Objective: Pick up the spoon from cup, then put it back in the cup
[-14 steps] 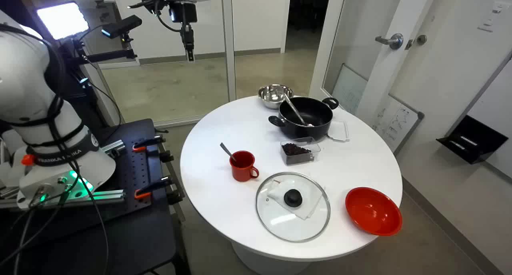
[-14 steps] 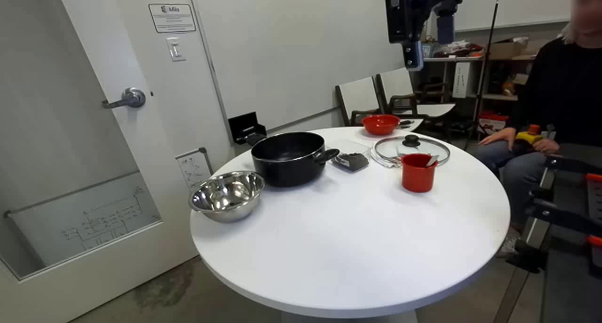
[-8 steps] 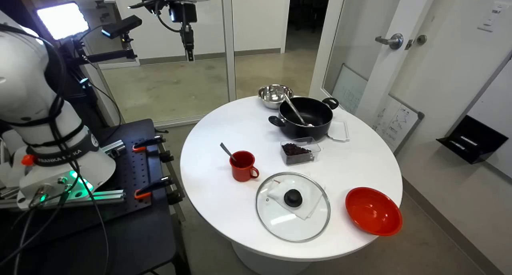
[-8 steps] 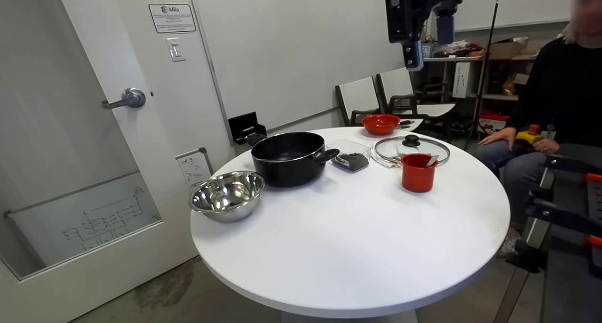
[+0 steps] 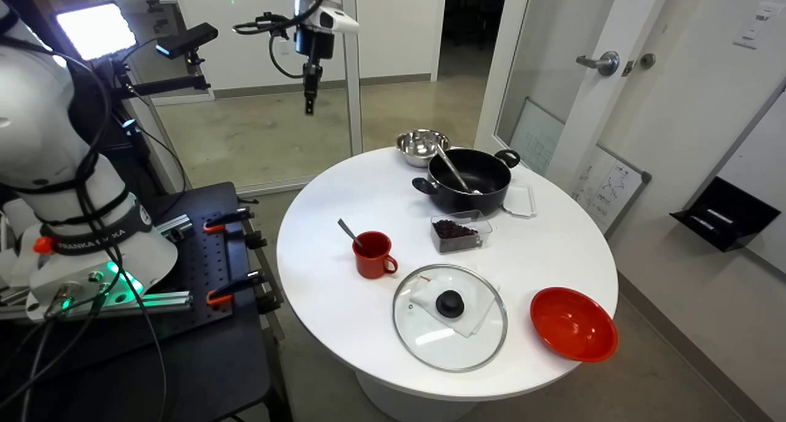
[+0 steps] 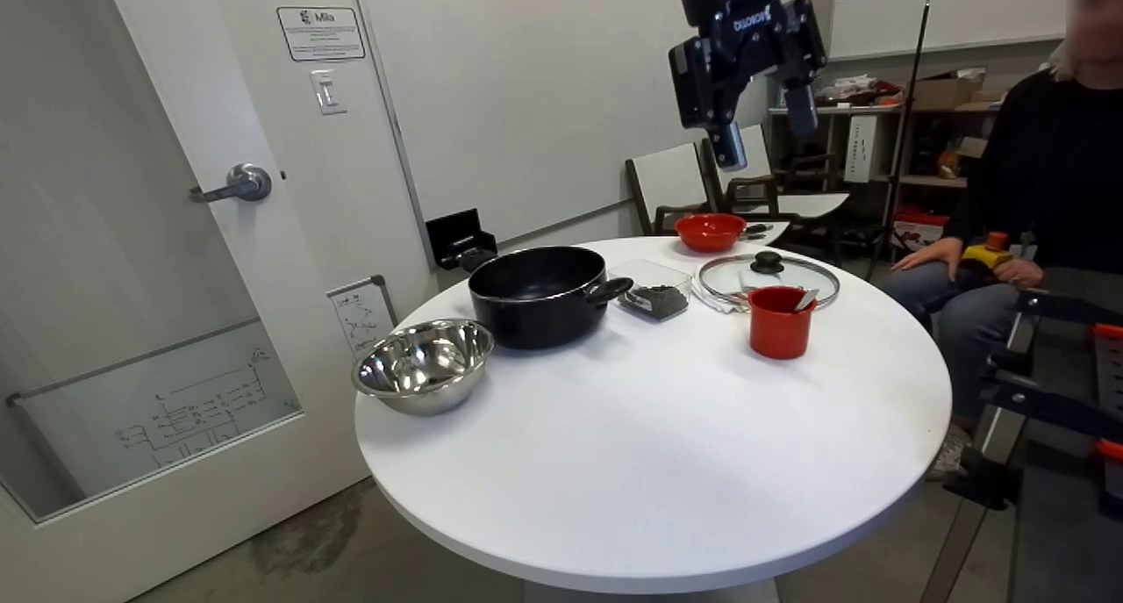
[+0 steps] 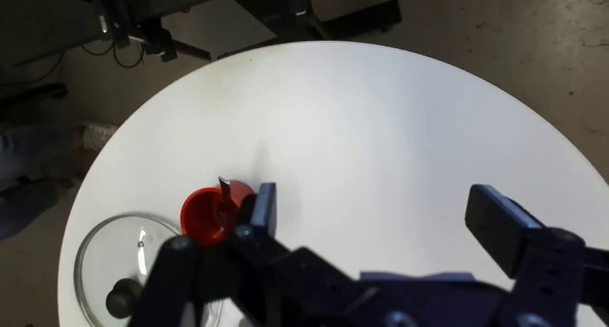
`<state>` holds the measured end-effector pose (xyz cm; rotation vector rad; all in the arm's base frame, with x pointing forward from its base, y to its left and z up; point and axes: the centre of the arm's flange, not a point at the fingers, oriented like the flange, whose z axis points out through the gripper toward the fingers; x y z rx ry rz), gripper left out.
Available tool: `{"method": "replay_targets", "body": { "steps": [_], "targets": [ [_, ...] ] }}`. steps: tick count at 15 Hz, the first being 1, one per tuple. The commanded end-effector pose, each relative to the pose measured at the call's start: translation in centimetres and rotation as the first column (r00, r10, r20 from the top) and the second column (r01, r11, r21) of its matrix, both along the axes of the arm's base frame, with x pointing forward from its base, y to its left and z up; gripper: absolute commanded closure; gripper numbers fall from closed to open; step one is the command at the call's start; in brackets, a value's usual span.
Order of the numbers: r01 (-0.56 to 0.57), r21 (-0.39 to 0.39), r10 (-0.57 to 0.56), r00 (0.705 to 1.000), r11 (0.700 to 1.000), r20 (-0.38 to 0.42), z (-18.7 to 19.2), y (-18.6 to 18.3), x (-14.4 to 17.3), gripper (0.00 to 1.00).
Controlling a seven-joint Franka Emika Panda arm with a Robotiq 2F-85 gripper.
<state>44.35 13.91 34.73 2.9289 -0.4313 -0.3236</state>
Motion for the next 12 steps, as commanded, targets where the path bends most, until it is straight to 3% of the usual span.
{"method": "replay_targets", "body": {
  "steps": [1, 5, 9, 10, 11, 12],
  "targets": [
    [0.174, -0.013, -0.175, 0.981, 0.985, -0.09, -4.2, -2.3, 4.8, 0.0],
    [0.352, -0.082, -0.361, 0.915, 0.932, -0.181, -11.1, -6.1, 4.1, 0.0],
    [0.508, -0.176, -0.537, 0.801, 0.843, -0.263, -15.7, -7.9, 0.2, 0.0],
    [0.556, -0.153, -0.576, 0.768, 0.817, -0.281, -15.7, -7.8, -0.9, 0.0],
    [0.548, -0.146, -0.566, 0.777, 0.823, -0.274, -15.8, -7.5, -1.6, 0.0],
    [0.505, -0.158, -0.529, 0.818, 0.849, -0.228, -15.1, -7.1, -1.9, 0.0]
  ]
}}
